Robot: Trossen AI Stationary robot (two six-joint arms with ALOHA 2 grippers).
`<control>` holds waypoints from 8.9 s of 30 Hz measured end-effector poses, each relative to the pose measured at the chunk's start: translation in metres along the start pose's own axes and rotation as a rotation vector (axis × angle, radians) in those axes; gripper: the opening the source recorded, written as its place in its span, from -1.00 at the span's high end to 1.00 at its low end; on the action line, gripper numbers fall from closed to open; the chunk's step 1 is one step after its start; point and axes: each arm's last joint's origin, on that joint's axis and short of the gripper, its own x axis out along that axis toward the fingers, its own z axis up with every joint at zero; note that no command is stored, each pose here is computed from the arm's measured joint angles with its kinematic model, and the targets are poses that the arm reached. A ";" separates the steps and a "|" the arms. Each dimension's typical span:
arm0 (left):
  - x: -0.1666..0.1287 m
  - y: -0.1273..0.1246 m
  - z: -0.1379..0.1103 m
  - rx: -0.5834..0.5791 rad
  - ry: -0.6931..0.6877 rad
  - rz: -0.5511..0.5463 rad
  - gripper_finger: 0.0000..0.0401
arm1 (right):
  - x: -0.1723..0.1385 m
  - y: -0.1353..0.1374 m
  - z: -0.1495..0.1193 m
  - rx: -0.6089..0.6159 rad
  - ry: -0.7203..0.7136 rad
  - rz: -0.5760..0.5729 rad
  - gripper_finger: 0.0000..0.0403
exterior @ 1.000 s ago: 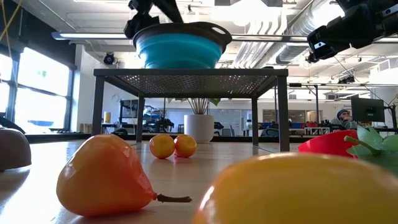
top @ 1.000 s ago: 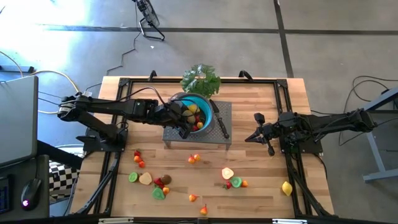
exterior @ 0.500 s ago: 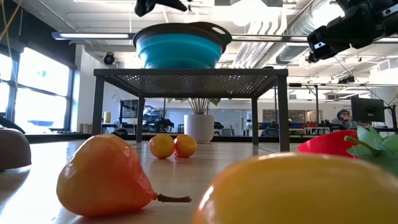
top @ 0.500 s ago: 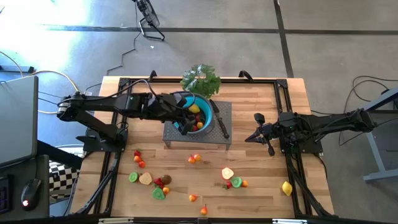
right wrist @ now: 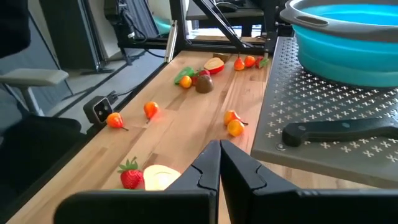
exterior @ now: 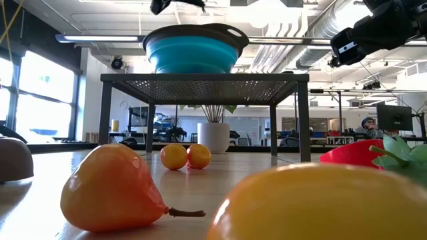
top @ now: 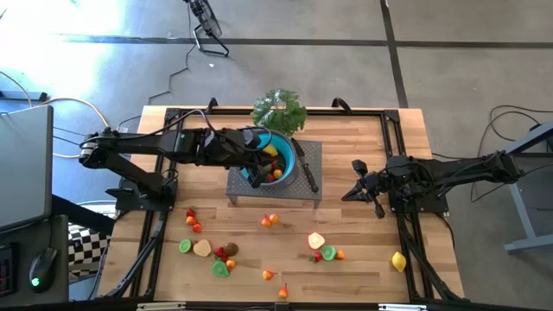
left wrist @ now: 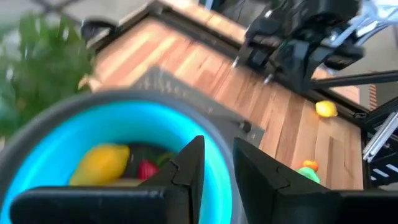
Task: Pick & Place Fruit
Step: Put the strawberry into the blue strainer bowl on the shelf
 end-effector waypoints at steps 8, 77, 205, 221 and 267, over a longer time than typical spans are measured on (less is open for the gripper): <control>0.005 -0.030 0.004 0.227 -0.146 -0.108 0.60 | 0.000 0.000 0.000 0.054 -0.001 0.001 0.98; -0.027 -0.060 -0.146 -0.049 0.210 -0.145 0.60 | 0.000 0.001 0.005 0.237 -0.043 0.054 0.99; -0.053 0.053 -0.247 -0.150 0.764 0.457 0.25 | 0.000 -0.002 0.009 0.077 -0.093 -0.074 0.99; -0.030 0.044 -0.266 -0.075 0.835 0.506 0.25 | 0.000 -0.002 0.009 0.077 -0.092 -0.074 0.98; -0.028 0.044 -0.269 -0.103 0.858 0.528 0.26 | 0.000 -0.002 0.009 0.076 -0.092 -0.078 0.98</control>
